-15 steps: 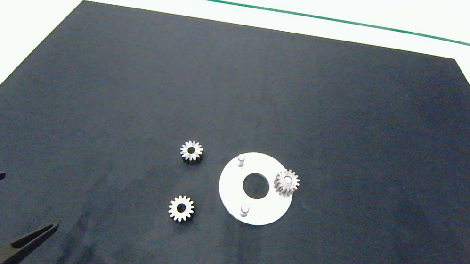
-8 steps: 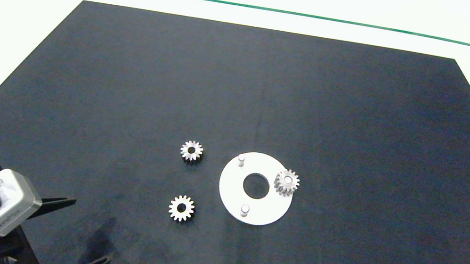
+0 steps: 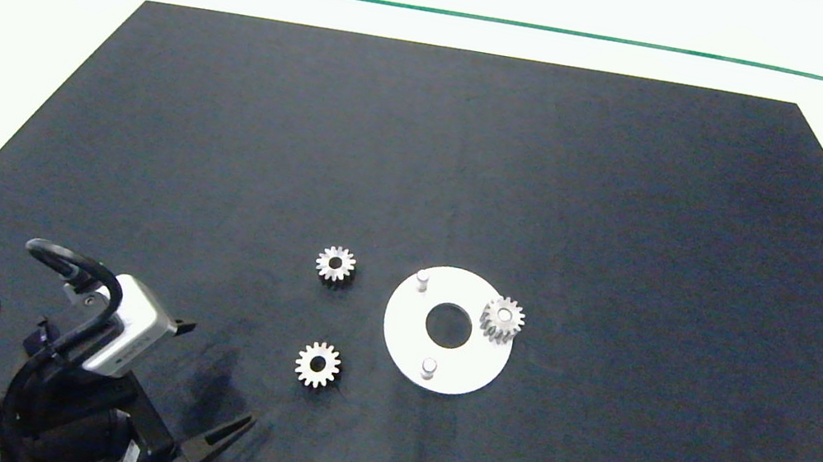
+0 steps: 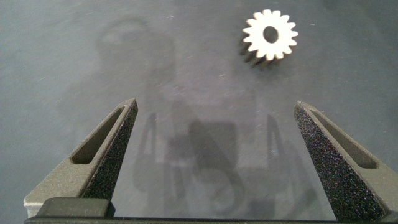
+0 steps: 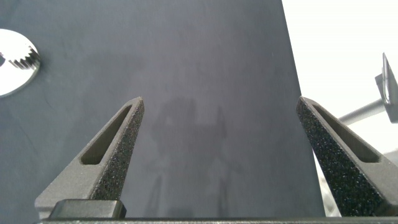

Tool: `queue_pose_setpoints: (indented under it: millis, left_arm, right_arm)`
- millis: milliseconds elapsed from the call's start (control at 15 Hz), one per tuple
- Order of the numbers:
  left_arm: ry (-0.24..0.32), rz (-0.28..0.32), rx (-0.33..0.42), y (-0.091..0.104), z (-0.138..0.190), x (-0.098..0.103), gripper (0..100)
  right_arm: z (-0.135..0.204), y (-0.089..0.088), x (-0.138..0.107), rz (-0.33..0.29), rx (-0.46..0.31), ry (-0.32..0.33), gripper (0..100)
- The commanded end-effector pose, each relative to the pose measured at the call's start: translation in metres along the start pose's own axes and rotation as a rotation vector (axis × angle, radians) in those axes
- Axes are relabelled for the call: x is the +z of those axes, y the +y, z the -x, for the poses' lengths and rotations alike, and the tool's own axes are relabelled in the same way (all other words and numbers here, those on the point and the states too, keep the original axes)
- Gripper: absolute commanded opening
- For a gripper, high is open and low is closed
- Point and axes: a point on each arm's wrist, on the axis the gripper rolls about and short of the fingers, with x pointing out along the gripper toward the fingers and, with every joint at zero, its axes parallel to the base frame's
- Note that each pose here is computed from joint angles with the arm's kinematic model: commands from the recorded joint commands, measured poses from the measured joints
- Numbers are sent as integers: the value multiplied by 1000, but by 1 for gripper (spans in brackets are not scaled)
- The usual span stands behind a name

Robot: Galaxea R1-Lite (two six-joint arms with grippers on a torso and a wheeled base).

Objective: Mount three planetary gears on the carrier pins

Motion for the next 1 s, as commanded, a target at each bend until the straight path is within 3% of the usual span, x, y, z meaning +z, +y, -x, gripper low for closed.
queue_pose_setpoints:
  millis: [67, 267, 400, 800, 1000]
  left_arm:
    - [26, -18, -29, -6, -15, 3, 100]
    - [5, -24, -38, -9, -26, 13, 100]
    - [28, -25, -45, -10, -36, 12, 100]
    - [18, -42, -45, -21, -45, 14, 100]
    - [20, -41, -43, -20, -45, 14, 100]
  right_arm:
    - [2, 0, -3, 3, -12, 6, 100]
    - [3, 0, -2, 1, -25, 2, 100]
    - [4, 0, -3, 1, -28, 3, 100]
    - [2, 2, -13, 39, 5, 94, 100]
    - [2, 3, -21, 74, 20, 174, 100]
